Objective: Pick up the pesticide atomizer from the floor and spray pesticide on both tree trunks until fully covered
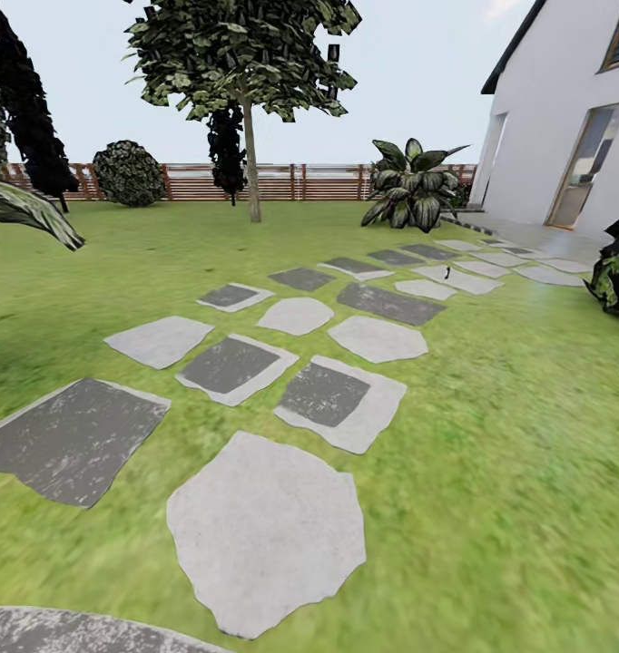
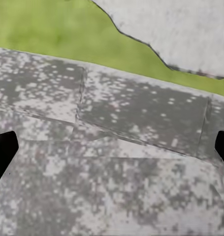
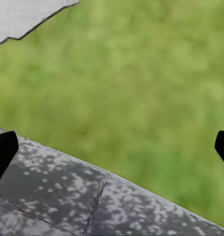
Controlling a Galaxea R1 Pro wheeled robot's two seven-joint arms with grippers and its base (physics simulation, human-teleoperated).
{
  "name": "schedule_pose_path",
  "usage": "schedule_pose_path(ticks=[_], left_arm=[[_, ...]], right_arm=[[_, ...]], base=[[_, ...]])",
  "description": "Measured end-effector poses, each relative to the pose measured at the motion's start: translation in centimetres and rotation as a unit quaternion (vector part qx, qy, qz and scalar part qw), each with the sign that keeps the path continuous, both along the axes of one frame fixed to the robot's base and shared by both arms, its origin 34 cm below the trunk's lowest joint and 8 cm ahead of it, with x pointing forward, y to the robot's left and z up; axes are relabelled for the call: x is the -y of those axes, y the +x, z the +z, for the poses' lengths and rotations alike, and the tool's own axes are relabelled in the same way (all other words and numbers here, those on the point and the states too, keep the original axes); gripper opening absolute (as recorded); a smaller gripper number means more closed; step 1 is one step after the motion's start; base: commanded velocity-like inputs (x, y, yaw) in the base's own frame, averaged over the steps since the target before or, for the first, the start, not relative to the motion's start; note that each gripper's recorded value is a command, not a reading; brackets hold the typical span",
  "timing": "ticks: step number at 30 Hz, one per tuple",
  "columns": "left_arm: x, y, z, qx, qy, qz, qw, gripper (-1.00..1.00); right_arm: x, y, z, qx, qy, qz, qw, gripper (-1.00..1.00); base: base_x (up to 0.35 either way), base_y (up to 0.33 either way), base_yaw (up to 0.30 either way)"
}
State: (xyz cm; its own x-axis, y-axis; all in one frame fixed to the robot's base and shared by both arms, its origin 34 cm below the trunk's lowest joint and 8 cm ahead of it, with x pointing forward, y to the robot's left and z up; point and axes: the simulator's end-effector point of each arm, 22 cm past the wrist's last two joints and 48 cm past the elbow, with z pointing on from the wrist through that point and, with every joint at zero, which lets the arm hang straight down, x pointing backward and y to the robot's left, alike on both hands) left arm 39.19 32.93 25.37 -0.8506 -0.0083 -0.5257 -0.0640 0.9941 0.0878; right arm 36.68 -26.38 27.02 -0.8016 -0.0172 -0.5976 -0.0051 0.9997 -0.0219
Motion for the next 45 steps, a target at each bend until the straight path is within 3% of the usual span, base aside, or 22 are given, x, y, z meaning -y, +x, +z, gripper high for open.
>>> schedule_pose_path(ticks=[45], left_arm=[[0.01, 0.0, 0.0, 0.0, 0.0, 0.0, 1.0, 1.0]], right_arm=[[0.01, 0.0, 0.0, 0.0, 0.0, 0.0, 1.0, 1.0]], base=[[0.343, 0.0, 0.0]])
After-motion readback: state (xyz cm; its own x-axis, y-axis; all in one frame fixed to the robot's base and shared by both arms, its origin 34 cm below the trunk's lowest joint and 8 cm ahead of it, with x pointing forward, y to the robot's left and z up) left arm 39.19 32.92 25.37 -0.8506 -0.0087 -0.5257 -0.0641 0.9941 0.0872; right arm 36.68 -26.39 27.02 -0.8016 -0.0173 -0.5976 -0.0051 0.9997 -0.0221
